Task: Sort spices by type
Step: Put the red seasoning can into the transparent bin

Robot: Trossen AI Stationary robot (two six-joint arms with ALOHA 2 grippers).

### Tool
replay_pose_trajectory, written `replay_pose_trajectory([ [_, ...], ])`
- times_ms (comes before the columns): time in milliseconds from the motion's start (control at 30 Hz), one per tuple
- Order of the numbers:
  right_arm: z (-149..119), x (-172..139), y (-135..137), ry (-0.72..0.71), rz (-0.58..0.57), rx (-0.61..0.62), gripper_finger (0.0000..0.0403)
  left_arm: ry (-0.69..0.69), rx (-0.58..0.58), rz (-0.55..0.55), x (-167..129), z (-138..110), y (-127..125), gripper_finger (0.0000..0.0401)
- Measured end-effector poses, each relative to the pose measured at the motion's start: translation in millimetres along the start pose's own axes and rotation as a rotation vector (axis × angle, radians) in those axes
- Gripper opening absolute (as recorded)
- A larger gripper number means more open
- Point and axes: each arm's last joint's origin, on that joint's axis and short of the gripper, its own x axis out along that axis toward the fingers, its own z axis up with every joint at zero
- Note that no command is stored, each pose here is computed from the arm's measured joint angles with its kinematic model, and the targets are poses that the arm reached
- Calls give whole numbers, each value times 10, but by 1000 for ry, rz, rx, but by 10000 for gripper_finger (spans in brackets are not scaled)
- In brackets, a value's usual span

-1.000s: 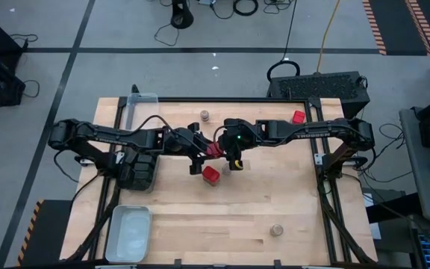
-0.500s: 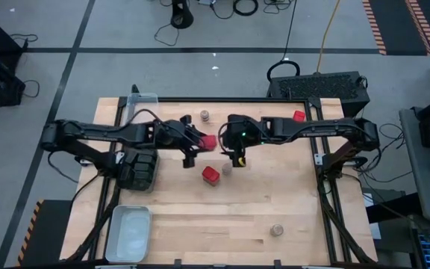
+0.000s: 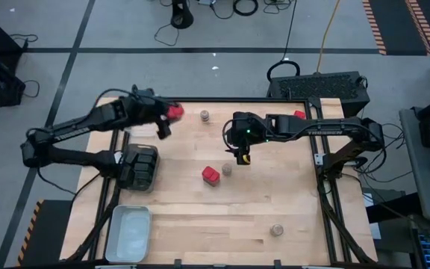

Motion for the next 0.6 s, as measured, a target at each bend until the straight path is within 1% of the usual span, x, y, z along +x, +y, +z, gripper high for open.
replay_pose_trajectory([
  [67, -41, 24, 10, 15, 3, 10, 275, 35, -50, 46, -6, -58, 127, 232],
  [100, -54, 30, 14, 18, 4, 14, 275, 63, -94, 77, -2, -94, 189, 232],
  [167, -73, 37, 19, 23, 5, 17, 275, 112, -169, 159, 19, -166, 298, 232],
  [300, -90, 42, 23, 34, 8, 17, 274, 204, -274, 336, 98, -373, 450, 232],
  [367, -88, 41, 23, 32, 7, 17, 274, 240, -333, 407, 127, -475, 517, 232],
  [500, -89, 41, 23, 33, 8, 17, 274, 230, -482, 478, 196, -637, 614, 232],
  [600, -94, 40, 24, 39, 9, 17, 274, 234, -529, 513, 251, -753, 651, 232],
])
